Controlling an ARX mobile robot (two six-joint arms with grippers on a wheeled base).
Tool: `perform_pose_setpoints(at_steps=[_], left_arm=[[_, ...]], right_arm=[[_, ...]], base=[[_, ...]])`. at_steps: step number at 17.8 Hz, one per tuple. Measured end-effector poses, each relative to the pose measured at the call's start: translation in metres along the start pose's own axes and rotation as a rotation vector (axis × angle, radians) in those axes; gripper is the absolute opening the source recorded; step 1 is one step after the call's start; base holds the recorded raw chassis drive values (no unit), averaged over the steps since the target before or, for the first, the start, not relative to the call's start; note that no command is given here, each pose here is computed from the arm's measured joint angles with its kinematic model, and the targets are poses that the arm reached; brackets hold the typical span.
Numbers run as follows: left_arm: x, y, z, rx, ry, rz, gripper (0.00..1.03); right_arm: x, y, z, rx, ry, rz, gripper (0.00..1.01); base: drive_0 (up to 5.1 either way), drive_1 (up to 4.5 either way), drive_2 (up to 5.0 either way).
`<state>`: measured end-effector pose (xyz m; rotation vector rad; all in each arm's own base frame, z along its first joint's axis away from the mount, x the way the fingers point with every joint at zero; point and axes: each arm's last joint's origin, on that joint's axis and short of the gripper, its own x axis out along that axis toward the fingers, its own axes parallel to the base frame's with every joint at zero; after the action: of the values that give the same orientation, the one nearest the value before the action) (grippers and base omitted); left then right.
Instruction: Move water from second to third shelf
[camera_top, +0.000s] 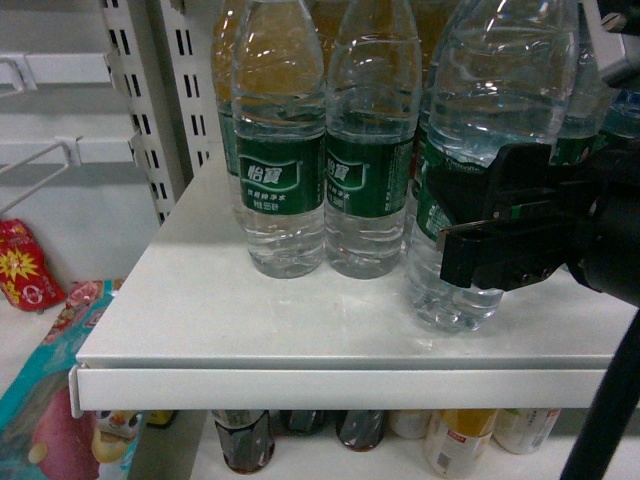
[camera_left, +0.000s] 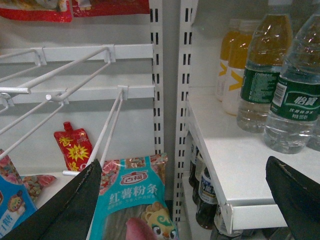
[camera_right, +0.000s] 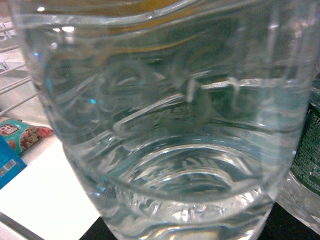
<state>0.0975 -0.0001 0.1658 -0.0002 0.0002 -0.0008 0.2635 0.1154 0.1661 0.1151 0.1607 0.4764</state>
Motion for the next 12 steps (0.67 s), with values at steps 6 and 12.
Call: perform_pose_setpoints(at_steps=[6,12], left_arm=[[0.000,0.000,0.000,0.000,0.000,0.000,0.98],[0.000,0.000,0.000,0.000,0.000,0.000,0.98]], right_arm=[[0.010,-0.002,-0.005,0.002,0.000,-0.030,0.41],[0.013,-0.003,-0.007,0.002,-0.001,-0.032,0.41]], base=[[0.0,0.00,0.0],[0.0,0.00,0.0]])
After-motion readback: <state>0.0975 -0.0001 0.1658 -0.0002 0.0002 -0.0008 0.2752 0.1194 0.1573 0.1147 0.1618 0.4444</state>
